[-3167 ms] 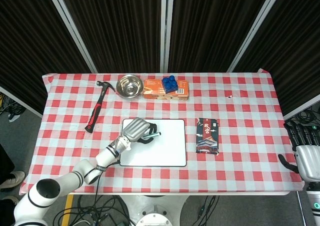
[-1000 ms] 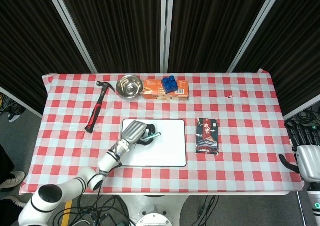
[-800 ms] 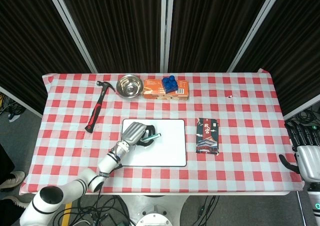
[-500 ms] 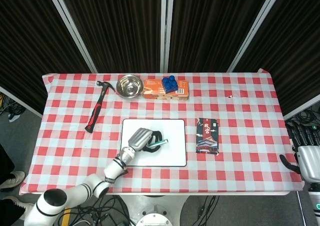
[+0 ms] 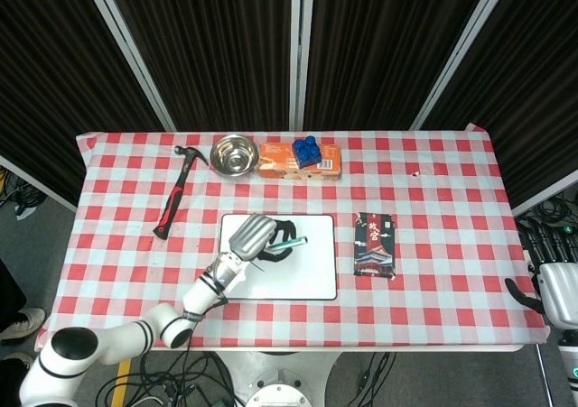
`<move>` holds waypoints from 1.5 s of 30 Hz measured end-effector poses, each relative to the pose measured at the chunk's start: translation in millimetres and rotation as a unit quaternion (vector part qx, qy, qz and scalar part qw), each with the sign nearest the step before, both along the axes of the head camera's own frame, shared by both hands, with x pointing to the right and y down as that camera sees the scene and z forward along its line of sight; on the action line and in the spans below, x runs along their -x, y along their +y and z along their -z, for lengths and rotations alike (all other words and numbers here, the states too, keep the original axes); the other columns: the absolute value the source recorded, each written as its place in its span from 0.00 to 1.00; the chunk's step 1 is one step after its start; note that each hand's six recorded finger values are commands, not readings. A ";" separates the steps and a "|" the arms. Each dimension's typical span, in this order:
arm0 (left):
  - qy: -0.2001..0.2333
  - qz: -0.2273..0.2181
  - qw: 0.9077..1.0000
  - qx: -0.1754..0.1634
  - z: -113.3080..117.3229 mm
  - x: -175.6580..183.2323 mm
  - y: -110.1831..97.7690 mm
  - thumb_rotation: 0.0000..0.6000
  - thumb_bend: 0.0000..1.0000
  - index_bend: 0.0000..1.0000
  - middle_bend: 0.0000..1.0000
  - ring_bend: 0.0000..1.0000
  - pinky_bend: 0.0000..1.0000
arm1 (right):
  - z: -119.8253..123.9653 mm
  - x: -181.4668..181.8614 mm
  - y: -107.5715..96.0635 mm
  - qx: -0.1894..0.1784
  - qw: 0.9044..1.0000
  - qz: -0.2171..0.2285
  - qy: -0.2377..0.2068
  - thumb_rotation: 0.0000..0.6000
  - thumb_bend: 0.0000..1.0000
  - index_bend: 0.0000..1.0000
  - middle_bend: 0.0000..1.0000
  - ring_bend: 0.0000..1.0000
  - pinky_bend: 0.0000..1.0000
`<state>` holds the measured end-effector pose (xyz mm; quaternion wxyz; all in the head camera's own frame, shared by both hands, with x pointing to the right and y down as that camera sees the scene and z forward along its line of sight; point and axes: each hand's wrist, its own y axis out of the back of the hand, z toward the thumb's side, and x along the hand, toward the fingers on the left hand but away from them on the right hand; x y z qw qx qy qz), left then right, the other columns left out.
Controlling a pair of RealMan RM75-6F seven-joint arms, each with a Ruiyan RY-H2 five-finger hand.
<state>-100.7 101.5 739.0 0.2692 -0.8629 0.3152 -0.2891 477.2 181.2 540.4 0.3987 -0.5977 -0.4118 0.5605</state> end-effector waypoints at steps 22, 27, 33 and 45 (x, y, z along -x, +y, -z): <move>-0.381 -0.013 0.924 -0.016 1.5 166.2 31.5 1.00 0.38 0.52 0.56 0.63 0.92 | -2.5 5.5 3.4 -0.002 1.000 0.008 -0.008 1.00 0.16 0.00 0.02 0.00 0.07; -0.401 -0.025 0.916 -0.004 -6.2 168.4 39.3 1.00 0.32 0.31 0.41 0.52 0.86 | -1.6 2.8 4.9 -0.002 1.000 0.003 -0.007 1.00 0.16 0.00 0.02 0.00 0.07; -0.386 -0.007 0.923 -0.002 7.4 166.0 38.7 1.00 0.21 0.12 0.19 0.28 0.63 | 0.3 -3.0 4.9 -0.003 1.000 -0.006 -0.003 1.00 0.16 0.00 0.02 0.00 0.07; -0.318 0.236 0.913 -0.093 120.8 299.2 26.7 1.00 0.15 0.12 0.18 0.18 0.27 | 4.5 -8.2 9.8 -0.005 1.000 -0.011 -0.005 1.00 0.16 0.00 0.02 0.00 0.07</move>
